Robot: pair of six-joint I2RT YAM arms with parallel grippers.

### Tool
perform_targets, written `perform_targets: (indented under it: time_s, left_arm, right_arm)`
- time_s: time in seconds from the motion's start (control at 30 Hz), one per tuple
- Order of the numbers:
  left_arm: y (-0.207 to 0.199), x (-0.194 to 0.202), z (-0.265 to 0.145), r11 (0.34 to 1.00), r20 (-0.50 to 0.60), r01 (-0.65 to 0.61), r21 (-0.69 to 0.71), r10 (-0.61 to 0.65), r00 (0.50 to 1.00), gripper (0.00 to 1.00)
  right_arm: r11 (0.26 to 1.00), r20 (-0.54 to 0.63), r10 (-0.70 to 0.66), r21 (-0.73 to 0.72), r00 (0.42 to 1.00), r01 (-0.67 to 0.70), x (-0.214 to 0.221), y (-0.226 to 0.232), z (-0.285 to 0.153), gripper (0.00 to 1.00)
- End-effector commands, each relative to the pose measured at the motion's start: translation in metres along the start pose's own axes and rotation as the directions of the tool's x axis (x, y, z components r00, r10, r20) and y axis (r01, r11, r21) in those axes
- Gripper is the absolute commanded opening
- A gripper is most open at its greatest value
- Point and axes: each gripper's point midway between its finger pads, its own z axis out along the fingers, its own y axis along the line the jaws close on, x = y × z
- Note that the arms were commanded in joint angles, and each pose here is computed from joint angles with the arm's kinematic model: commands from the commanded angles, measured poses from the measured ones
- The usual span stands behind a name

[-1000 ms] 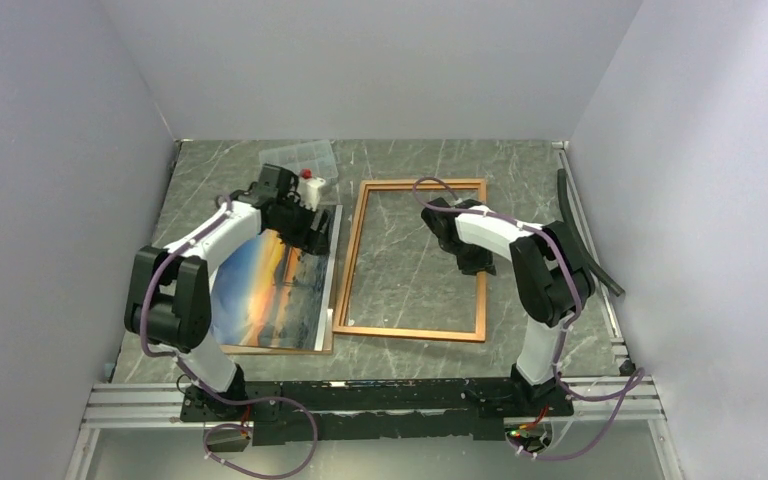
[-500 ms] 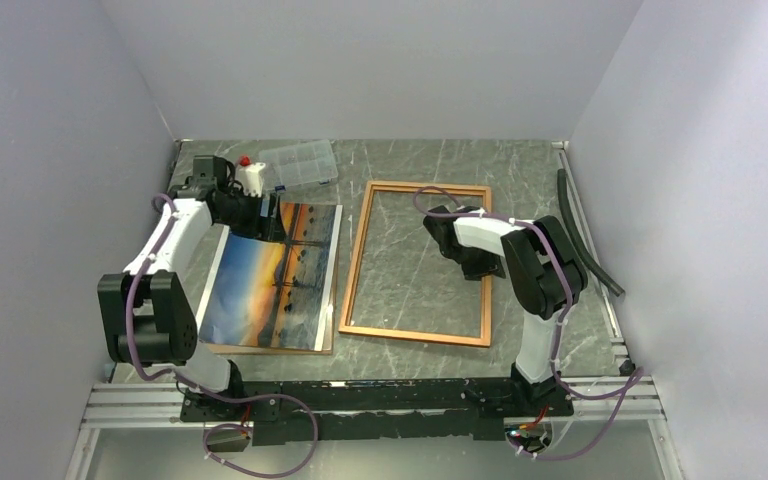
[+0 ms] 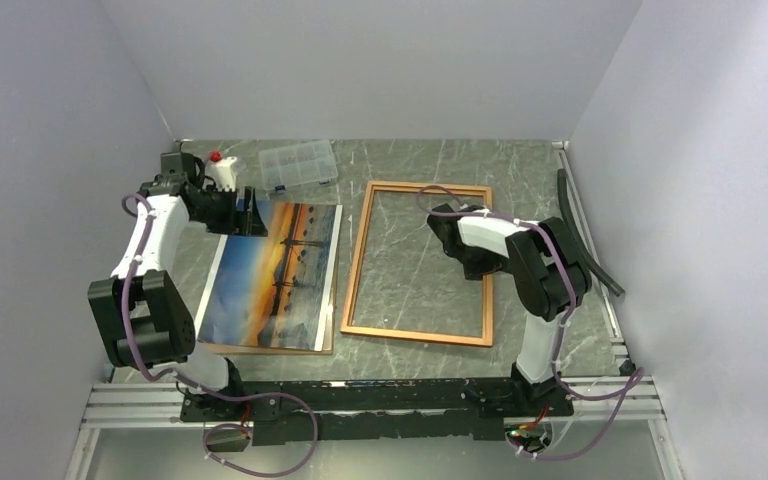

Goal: Put the photo into the frame

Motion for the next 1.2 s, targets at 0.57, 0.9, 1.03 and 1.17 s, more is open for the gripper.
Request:
perform_targets:
  time_s: [0.57,0.9,1.03,1.17]
  left_arm:
    - [0.022,-0.008,-0.054,0.998,0.08,-0.02,-0.067,0.025,0.997,0.86]
    - [0.093,0.009,-0.091,0.98,0.076,0.087,-0.178,-0.074,0.994,0.95]
    - [0.12,0.031,-0.097,0.963,0.03,0.108,-0.248,-0.104,0.994,0.95]
    - [0.129,0.051,-0.096,0.955,-0.003,0.13,-0.268,-0.135,0.991,0.95]
  right_arm:
    - [0.859,0.075,0.28,-0.464,0.957,-0.216,-0.051,0.032,-0.04,0.79]
    - [0.628,0.173,0.315,-0.775,0.933,-0.068,-0.104,0.139,-0.186,0.8]
    - [0.594,0.202,0.238,-0.804,0.95,0.022,-0.105,0.199,-0.217,0.8]
    - [0.546,0.21,0.199,-0.835,0.957,0.069,-0.102,0.233,-0.232,0.78]
